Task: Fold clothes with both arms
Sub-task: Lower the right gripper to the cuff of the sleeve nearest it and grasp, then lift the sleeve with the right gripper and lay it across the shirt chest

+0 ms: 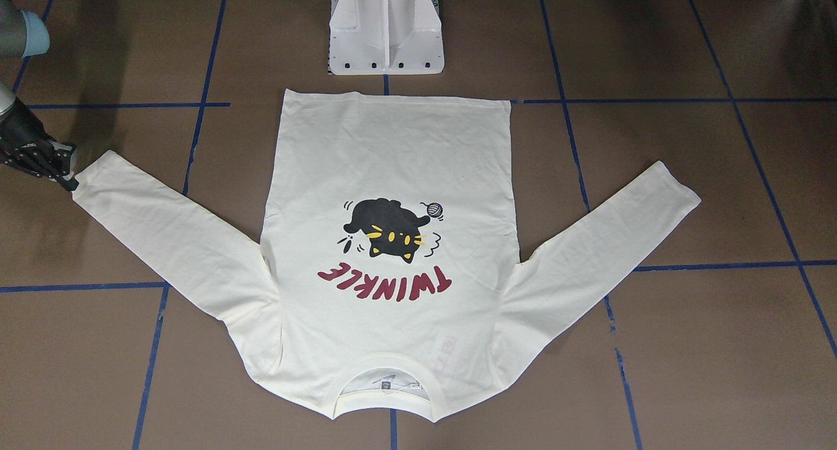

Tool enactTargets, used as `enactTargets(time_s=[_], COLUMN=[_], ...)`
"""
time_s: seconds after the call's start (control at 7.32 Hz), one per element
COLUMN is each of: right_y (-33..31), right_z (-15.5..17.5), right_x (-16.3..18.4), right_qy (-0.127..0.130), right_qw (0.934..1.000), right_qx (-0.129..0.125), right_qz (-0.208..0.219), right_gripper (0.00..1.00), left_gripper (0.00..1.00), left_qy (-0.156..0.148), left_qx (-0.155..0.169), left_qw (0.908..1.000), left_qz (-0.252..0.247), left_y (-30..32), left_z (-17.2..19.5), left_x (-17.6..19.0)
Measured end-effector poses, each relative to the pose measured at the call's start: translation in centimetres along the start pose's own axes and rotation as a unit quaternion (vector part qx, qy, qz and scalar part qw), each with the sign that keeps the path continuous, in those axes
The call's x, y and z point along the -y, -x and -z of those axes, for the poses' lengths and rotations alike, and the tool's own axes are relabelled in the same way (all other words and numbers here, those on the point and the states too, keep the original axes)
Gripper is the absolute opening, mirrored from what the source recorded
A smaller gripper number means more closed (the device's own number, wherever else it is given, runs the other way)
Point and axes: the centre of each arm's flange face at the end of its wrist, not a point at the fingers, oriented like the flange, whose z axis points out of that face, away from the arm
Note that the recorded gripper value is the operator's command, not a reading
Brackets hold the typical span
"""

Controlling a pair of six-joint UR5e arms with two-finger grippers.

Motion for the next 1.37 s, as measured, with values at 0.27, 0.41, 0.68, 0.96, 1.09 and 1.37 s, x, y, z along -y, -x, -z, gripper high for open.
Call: enactTargets(time_s=[0.27, 0.41, 0.68, 0.96, 1.09, 1.37], right_y=[4.7, 8.9, 20.4, 31.4, 35.3, 42.3], right_z=[4.0, 6.2, 9.1, 11.1, 11.5, 11.7], right_x=[3.2, 6.4, 14.5, 21.1, 23.6, 28.5], right_qy=[0.009, 0.01, 0.01, -0.002, -0.013, -0.041], right_qw=[0.9997, 0.9993, 0.9982, 0.9971, 0.9969, 0.9964], right_qx=[0.012, 0.01, -0.011, -0.038, -0.042, -0.046], right_qz=[-0.019, -0.034, -0.059, -0.066, -0.064, -0.057], right_gripper=[0.0, 0.0, 0.0, 0.0, 0.0, 0.0], left_gripper=[1.0, 1.0, 1.0, 1.0, 1.0, 1.0], left_qy=[0.0, 0.0, 0.0, 0.0, 0.0, 0.0], left_qx=[0.0, 0.0, -0.001, -0.001, -0.001, -0.002], left_qw=[1.0, 1.0, 1.0, 1.0, 1.0, 1.0], left_qz=[0.001, 0.001, 0.002, 0.003, 0.003, 0.003], left_y=[0.1, 0.1, 0.0, 0.0, 0.0, 0.0], left_z=[0.0, 0.0, 0.1, 0.1, 0.1, 0.1], left_x=[-0.1, -0.1, -0.1, 0.0, 0.0, 0.1])
